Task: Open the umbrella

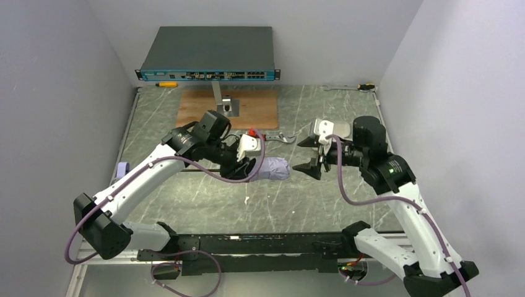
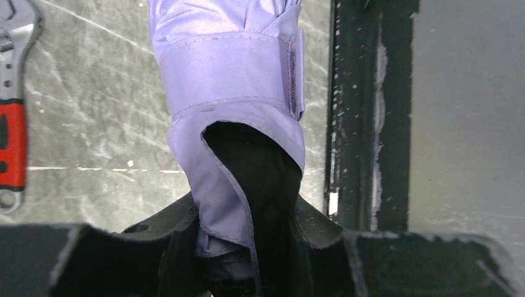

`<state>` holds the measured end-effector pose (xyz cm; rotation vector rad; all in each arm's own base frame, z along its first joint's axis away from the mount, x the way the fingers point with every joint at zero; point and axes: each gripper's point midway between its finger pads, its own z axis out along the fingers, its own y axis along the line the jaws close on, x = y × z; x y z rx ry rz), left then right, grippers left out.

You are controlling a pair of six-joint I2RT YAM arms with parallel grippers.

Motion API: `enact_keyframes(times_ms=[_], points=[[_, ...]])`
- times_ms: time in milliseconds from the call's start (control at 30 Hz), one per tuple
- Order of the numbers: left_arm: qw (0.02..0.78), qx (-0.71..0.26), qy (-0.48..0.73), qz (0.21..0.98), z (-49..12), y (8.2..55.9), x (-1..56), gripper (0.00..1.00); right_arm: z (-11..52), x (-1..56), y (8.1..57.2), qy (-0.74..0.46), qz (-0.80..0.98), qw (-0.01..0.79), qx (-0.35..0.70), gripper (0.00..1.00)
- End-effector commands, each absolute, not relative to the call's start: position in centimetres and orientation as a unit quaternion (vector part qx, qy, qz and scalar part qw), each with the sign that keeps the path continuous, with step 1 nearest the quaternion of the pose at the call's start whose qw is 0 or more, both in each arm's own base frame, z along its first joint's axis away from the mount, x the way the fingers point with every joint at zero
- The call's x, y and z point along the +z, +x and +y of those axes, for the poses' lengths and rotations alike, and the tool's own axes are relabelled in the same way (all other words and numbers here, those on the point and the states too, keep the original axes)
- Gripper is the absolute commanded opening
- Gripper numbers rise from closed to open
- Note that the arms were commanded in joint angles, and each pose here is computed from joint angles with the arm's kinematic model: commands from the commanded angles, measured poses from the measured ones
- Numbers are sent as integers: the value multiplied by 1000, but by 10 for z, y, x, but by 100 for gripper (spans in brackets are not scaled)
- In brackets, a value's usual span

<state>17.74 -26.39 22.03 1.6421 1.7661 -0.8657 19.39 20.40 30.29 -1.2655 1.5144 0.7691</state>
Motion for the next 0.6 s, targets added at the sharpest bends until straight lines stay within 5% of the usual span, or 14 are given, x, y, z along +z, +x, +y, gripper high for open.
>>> enact_keyframes(times_ms=[0,567], points=[[271,-412,583,645,-276,155,254,0,219,320,184,-565,570,523,287,68],[265,-427,566,653,-286,167,256,0,278,301,156,-629,497,526,282,58]])
